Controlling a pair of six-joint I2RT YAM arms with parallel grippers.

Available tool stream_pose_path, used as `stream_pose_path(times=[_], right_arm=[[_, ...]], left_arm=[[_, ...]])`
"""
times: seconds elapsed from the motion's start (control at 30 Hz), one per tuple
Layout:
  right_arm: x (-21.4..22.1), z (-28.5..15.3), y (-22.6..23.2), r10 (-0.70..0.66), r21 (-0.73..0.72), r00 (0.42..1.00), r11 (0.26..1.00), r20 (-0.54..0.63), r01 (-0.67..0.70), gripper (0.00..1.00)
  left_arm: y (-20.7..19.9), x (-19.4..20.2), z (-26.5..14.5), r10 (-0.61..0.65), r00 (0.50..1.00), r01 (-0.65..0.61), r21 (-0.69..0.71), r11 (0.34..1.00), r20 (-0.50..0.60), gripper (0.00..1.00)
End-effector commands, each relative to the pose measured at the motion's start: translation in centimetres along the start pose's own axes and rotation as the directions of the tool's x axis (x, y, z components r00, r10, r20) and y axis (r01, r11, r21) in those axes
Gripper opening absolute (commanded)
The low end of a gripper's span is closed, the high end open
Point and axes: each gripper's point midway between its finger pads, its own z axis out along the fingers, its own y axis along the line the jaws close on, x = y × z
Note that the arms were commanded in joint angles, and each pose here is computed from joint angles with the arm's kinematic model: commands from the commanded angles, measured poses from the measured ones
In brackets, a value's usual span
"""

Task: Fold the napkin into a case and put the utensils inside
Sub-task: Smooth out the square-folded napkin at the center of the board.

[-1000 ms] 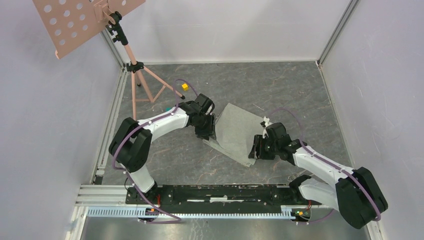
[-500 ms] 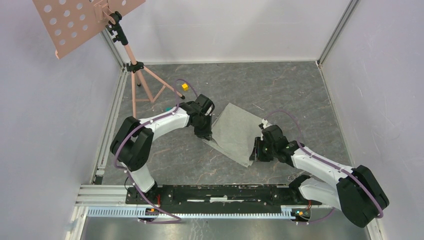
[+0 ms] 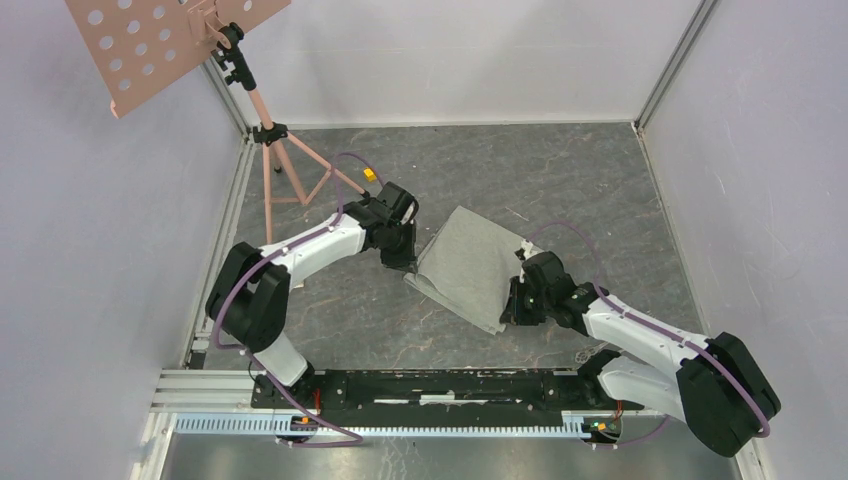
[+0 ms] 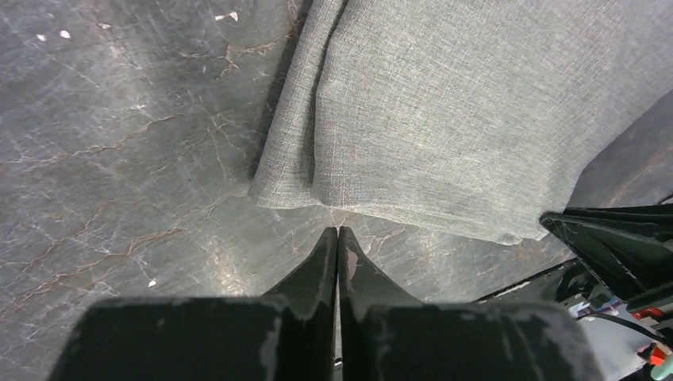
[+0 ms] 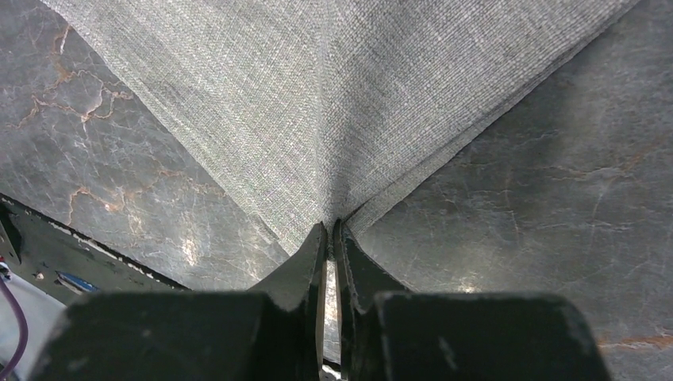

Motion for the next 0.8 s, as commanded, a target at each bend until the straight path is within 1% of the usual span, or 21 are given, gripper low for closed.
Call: stream_pose_path(times=[0.0,0.1,0.13,0.17,0.2,0.23,0.3,0.4,0.6,0.77], right_arm=[[-0.9,-0.5,1.6,-0.005,-0.041,1.000,0.999,0.016,0.005,0.10],[-0.9,-0.6,1.7,-0.006,-0.041,1.000,0.999,0.017,0.007,0.11],[-0.9,-0.6,1.6,-0.007,-0.036,1.000,0.999,0.017,0.007,0.13],[-0.9,-0.6,1.4,-0.007,-0.030,1.000,1.000,0.014,0.008,0.15],[-0.8,-0.6,1.3,-0.009,-0.025,1.000,1.000,0.014,0.009,0.17],[-0.8,-0.5,1.2,-0.010,-0.022,1.000,1.000,0.013,0.010,0.18],[-0.9,-0.5,1.1,-0.009,-0.014,1.000,1.000,0.018,0.009,0.20],[-0.7,-0.4,0.8,-0.013,-0.006,1.000,1.000,0.017,0.013,0.24],[-0.2,-0.1,0.4,-0.016,0.000,1.000,1.000,0.003,0.016,0.26],[-0.2,0.0,0.4,-0.022,-0.001,1.000,1.000,0.003,0.022,0.26]], left_arm=[[0.4,-0.9,-1.7,0.024,0.999,-0.025,0.007,1.000,0.048,0.04],[0.7,-0.8,-1.7,0.021,0.999,-0.021,0.011,1.000,0.045,0.04],[0.4,-0.6,-1.7,0.024,0.999,-0.025,0.030,0.999,0.037,0.10],[0.1,-0.4,-1.5,0.029,0.999,-0.030,0.050,0.998,0.026,0.23],[-0.2,-0.2,-1.4,0.029,0.999,-0.030,0.073,0.997,0.013,0.31],[-0.4,0.0,-1.1,0.025,1.000,-0.026,0.086,0.996,0.004,0.35],[-0.7,0.2,-0.7,0.019,1.000,-0.017,0.109,0.994,-0.008,0.40],[-1.2,-0.2,-0.1,0.016,1.000,-0.015,0.130,0.991,-0.007,0.44],[-1.4,-0.5,1.5,0.004,1.000,-0.001,0.138,0.990,-0.020,0.44],[-1.1,-0.3,2.3,-0.002,0.999,0.007,0.122,0.992,-0.038,0.34]])
